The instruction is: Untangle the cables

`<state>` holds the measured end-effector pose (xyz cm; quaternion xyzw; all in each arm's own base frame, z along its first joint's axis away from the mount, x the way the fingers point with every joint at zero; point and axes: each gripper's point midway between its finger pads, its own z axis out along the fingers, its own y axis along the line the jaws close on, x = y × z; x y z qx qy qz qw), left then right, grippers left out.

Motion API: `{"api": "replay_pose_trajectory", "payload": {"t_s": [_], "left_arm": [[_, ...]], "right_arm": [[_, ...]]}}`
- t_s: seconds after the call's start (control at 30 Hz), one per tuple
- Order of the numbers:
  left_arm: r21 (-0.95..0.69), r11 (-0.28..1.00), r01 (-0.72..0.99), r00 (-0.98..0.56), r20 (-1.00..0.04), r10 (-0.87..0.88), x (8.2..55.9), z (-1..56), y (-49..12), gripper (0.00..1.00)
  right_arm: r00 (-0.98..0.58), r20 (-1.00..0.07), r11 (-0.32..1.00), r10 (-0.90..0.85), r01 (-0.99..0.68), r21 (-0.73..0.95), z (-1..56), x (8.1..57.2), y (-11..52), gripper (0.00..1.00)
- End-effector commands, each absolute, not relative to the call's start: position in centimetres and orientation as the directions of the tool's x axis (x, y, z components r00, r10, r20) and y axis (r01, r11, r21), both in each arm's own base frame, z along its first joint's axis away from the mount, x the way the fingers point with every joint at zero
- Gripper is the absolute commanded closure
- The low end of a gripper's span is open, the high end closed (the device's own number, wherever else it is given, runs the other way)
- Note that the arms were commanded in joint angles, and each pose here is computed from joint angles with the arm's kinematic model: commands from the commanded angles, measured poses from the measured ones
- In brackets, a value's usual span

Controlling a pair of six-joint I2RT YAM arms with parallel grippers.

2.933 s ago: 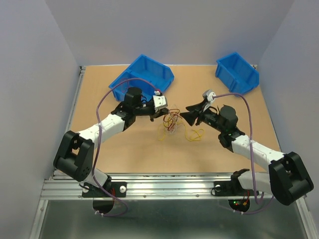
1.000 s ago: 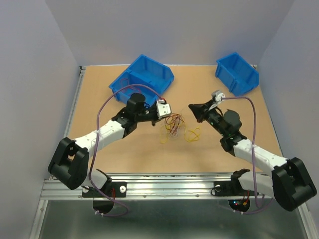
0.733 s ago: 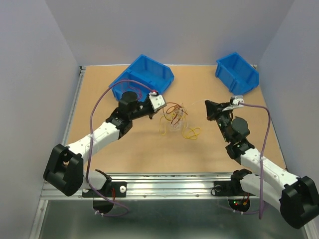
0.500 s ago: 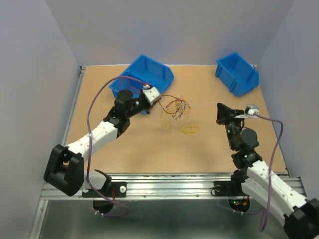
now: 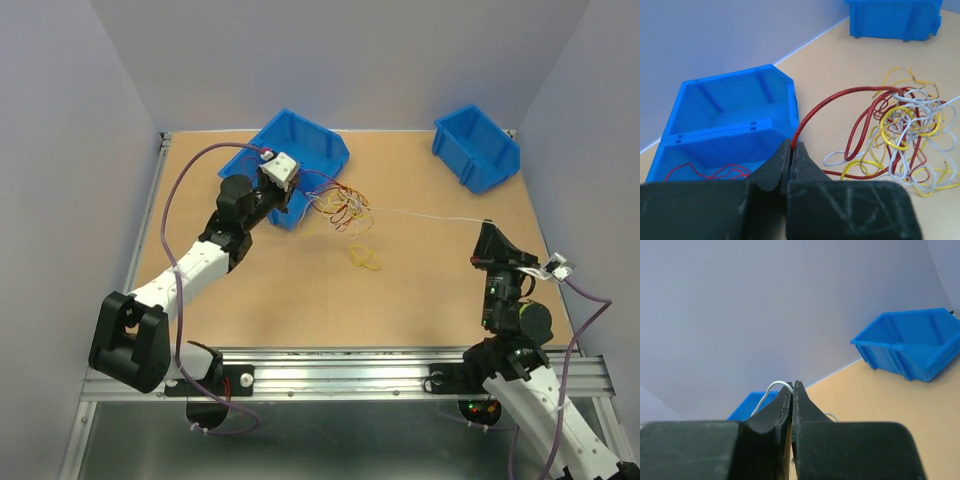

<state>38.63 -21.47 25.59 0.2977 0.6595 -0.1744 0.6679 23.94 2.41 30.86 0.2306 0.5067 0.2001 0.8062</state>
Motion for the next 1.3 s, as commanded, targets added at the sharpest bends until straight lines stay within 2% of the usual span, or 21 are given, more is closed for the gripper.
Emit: {"api": "replay_pose_trajectory", "payload": {"t_s": [0.0, 0.2, 0.23, 0.3, 0.33, 0.37, 0.43, 0.63, 0.93, 1.2, 1.23, 1.27], "left_arm": [[0.167, 0.799, 0.578, 0.147, -0.984, 0.099, 39.0, 28.8, -20.6, 1.00], [0.201, 0.698, 0.687, 0.187, -0.977, 0.097, 36.9, 29.1, -22.5, 1.00], [0.211, 0.661, 0.720, 0.198, -0.976, 0.096, 36.3, 29.1, -23.1, 1.00], [0.231, 0.595, 0.769, 0.218, -0.971, 0.097, 35.1, 29.2, -24.1, 1.00], [0.260, 0.525, 0.811, 0.238, -0.965, 0.111, 33.9, 29.1, -25.0, 1.00], [0.271, 0.498, 0.824, 0.245, -0.962, 0.119, 33.3, 29.0, -25.6, 1.00], [0.315, 0.449, 0.836, 0.283, -0.949, 0.139, 31.6, 29.0, -26.9, 1.00], [0.383, 0.400, 0.833, 0.321, -0.922, 0.215, 29.2, 27.9, -29.7, 1.00], [0.355, 0.322, 0.878, 0.287, -0.927, 0.241, 28.0, 27.0, -31.5, 1.00], [0.397, 0.248, 0.884, 0.343, -0.910, 0.232, 25.9, 27.6, -32.0, 1.00], [0.413, 0.277, 0.868, 0.353, -0.904, 0.242, 26.2, 28.2, -31.9, 1.00], [0.421, 0.296, 0.857, 0.360, -0.901, 0.241, 26.4, 28.9, -31.7, 1.00]], "right_arm": [[0.409, -0.713, 0.796, 0.570, -0.058, 0.603, 30.3, 23.4, 1.6, 1.00], [0.306, -0.802, 0.859, 0.512, -0.204, 0.471, 30.8, 24.7, 6.0, 0.99], [0.272, -0.831, 0.866, 0.485, -0.281, 0.413, 31.1, 24.7, 7.8, 0.95], [0.216, -0.872, 0.864, 0.440, -0.364, 0.347, 31.0, 25.1, 10.2, 0.66], [0.158, -0.905, 0.845, 0.395, -0.448, 0.291, 30.8, 25.4, 12.6, 0.39], [0.135, -0.917, 0.831, 0.375, -0.488, 0.268, 30.6, 25.5, 13.7, 0.33], [0.076, -0.942, 0.769, 0.328, -0.601, 0.219, 30.0, 25.7, 16.6, 0.26], [0.079, -0.957, 0.602, 0.279, -0.791, 0.110, 29.2, 25.0, 21.2, 0.19], [0.084, -0.971, 0.523, 0.225, -0.851, 0.048, 26.7, 27.2, 24.2, 0.19], [0.060, -0.971, 0.480, 0.230, -0.875, 0.059, 24.9, 29.3, 27.0, 0.30], [0.077, -0.970, 0.476, 0.229, -0.879, 0.043, 25.2, 29.5, 27.2, 0.37], [0.070, -0.973, 0.467, 0.218, -0.883, 0.041, 24.7, 29.4, 27.5, 0.41]]}}
